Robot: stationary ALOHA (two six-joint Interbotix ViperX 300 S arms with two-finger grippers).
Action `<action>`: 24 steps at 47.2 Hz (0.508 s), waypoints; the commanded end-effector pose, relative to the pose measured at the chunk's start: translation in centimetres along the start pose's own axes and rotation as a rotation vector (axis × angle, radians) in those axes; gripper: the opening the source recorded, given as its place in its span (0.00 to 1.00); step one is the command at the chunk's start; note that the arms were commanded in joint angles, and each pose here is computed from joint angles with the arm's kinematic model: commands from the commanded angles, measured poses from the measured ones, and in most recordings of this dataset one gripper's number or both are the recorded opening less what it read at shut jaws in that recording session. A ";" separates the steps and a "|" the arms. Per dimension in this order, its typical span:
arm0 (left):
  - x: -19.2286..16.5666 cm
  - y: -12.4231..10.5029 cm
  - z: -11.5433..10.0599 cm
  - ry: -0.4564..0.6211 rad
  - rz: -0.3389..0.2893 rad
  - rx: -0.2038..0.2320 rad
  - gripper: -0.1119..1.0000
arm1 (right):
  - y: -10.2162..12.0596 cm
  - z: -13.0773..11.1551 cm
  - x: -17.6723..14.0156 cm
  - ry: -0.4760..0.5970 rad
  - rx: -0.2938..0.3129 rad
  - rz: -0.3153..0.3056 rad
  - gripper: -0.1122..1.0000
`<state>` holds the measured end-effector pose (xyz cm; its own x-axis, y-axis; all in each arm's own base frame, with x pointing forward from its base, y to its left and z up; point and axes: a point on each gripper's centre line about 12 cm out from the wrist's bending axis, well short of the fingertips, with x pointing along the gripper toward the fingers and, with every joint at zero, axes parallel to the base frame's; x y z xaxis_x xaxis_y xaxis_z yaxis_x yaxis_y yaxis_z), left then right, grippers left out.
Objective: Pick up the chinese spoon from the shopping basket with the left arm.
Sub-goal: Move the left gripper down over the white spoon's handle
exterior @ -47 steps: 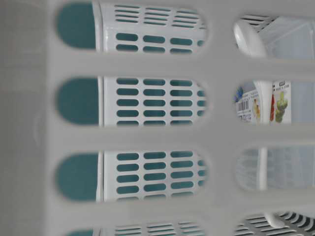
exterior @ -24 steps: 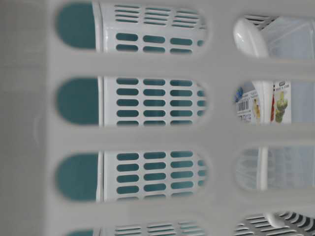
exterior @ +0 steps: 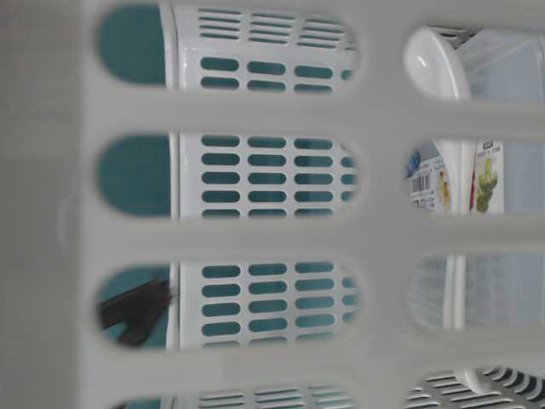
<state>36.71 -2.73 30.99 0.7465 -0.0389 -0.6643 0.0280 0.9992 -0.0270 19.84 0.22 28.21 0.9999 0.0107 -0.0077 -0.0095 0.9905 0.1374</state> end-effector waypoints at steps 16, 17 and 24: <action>6.5 -0.6 0.9 0.295 0.019 0.018 0.68 | 0.1 0.2 0.2 0.000 0.000 0.001 0.61; 6.9 -0.6 0.8 0.309 0.020 0.018 0.73 | 0.1 0.2 0.2 0.000 -0.002 0.003 0.61; 9.9 -1.1 0.3 0.376 0.019 0.027 0.92 | 0.1 0.3 0.1 -0.004 -0.002 0.003 0.62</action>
<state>43.18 -3.82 24.79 0.4506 -0.0128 -0.8926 0.0288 0.9996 0.0002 19.86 0.26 28.11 0.9998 0.0123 -0.0153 -0.0101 0.9907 0.1359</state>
